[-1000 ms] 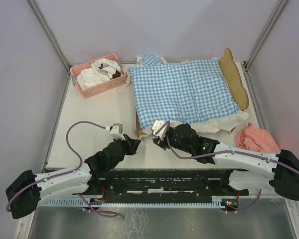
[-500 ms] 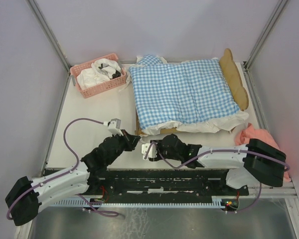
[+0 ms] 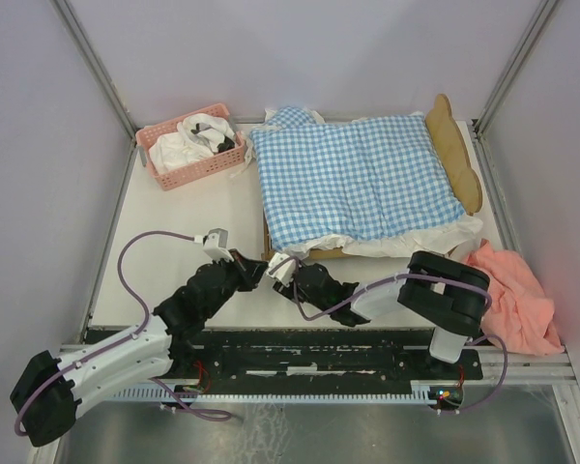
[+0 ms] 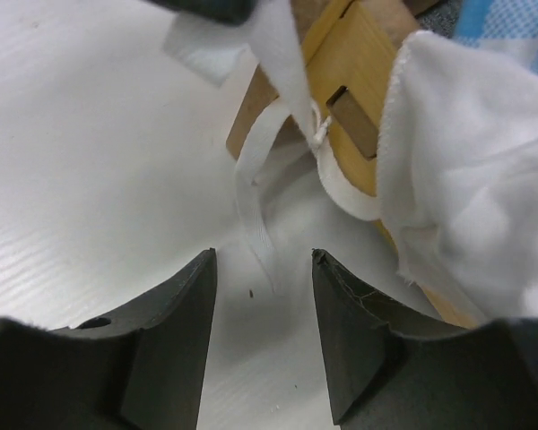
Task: Set up the pet bed
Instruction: Tie the ropes to the bed frame.
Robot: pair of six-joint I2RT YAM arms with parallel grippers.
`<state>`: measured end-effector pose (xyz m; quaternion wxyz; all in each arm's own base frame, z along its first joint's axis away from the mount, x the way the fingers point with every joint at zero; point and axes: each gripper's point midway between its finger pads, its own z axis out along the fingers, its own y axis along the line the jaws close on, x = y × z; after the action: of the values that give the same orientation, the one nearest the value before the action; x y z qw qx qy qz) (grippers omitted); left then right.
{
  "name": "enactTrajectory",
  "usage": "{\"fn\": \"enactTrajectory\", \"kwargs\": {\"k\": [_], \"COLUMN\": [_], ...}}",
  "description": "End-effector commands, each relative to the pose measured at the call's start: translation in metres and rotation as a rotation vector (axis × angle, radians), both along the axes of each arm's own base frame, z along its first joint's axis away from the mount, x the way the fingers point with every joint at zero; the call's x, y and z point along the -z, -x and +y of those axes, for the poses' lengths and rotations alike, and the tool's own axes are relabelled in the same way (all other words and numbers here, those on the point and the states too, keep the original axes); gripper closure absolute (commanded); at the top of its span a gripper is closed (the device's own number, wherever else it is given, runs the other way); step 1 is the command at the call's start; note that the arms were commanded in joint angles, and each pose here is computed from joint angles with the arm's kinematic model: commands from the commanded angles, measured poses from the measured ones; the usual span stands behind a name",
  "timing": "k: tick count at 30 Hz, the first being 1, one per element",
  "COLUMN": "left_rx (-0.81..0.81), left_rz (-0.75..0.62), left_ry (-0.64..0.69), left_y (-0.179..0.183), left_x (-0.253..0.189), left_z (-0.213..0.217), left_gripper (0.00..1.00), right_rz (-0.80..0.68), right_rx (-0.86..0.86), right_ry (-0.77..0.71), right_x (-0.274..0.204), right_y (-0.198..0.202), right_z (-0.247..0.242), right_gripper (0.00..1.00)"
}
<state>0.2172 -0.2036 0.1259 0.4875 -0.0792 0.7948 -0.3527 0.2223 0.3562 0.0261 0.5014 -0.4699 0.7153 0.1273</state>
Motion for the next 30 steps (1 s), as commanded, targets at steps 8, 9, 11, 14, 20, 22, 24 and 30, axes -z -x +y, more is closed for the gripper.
{"fn": "enactTrajectory", "kwargs": {"k": [8,9,11,14,20,22,24,30], "left_rx": [-0.035,-0.032,-0.031,-0.020,-0.001,-0.004,-0.007,-0.023], "left_rz": [0.007,0.010,0.029,0.076,0.136,0.147,0.153,0.122], "left_ry": [0.031,0.026,0.004,-0.048,-0.061,-0.054,-0.044,-0.010], "left_y": [-0.003,-0.002,0.000,0.006,0.017,0.019,0.020,0.013], "left_x": [-0.002,-0.001,0.007,0.022,0.046,0.053,0.056,0.038], "left_z": [0.005,0.005,0.007,0.011,0.013,0.014,0.014,0.011], "left_gripper": [0.97,0.97,0.97,0.97,0.97,0.97,0.97,0.97], "right_rz": [-0.017,-0.013,0.018,0.137,0.331,0.348,0.330,0.102], "right_rx": [0.103,0.104,0.129,0.328,0.376,0.363,0.191,0.018], "right_ry": [-0.141,-0.149,-0.187,-0.227,-0.276,-0.283,-0.275,-0.136], "right_x": [-0.015,-0.018,-0.030,-0.045,-0.056,-0.057,-0.057,-0.058], "right_y": [-0.013,-0.010,-0.006,-0.004,0.017,0.019,0.029,0.014], "right_z": [0.010,0.007,0.000,-0.028,-0.025,-0.020,0.000,0.008], "right_gripper": [0.95,0.98,0.98,0.98,0.98,0.98,0.98,0.68]}}
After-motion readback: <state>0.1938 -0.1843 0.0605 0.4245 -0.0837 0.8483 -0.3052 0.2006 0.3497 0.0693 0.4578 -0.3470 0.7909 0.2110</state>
